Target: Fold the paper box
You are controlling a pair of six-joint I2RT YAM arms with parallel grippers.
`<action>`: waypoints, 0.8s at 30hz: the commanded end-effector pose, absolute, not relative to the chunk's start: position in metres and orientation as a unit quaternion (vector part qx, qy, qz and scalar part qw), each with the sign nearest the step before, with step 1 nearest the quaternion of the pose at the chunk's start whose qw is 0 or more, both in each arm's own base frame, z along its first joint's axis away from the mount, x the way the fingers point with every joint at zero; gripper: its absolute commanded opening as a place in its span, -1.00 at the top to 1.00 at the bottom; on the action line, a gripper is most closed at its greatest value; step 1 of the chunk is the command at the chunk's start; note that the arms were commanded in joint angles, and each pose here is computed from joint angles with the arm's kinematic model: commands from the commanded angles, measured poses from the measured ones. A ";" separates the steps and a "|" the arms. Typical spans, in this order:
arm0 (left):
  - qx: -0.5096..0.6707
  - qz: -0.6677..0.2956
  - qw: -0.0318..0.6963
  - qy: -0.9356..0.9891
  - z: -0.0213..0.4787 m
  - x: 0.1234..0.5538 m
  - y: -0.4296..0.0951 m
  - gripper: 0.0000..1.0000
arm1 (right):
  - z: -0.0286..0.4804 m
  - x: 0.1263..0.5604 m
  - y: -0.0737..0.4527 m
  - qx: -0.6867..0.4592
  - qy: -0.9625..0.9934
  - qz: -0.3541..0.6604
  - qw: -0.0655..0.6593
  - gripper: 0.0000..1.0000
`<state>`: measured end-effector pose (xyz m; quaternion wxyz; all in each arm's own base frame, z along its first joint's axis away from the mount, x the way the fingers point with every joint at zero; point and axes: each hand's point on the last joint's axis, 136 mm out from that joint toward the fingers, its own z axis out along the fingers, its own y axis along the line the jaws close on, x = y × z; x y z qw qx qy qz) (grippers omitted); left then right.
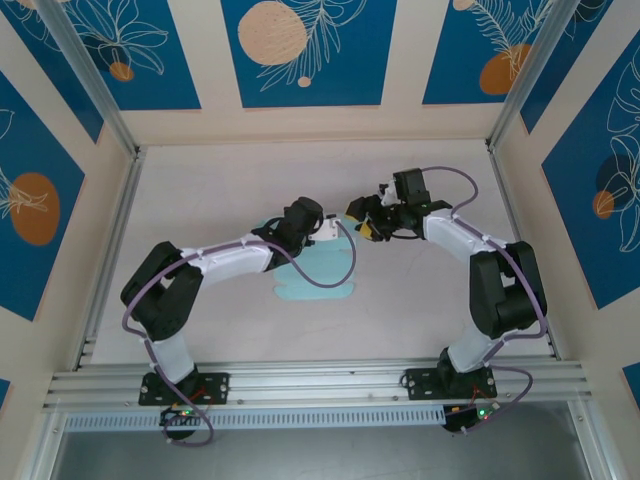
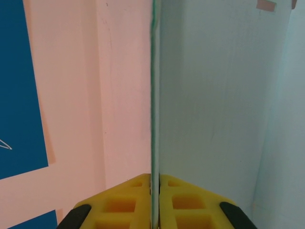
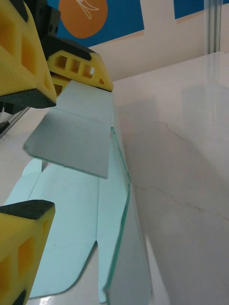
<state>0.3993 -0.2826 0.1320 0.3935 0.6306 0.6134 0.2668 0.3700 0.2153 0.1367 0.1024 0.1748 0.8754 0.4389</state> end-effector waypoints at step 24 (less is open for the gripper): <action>0.638 0.218 0.422 0.606 0.128 0.379 -0.292 0.47 | 0.118 0.394 0.241 0.192 0.853 0.475 0.102 0.77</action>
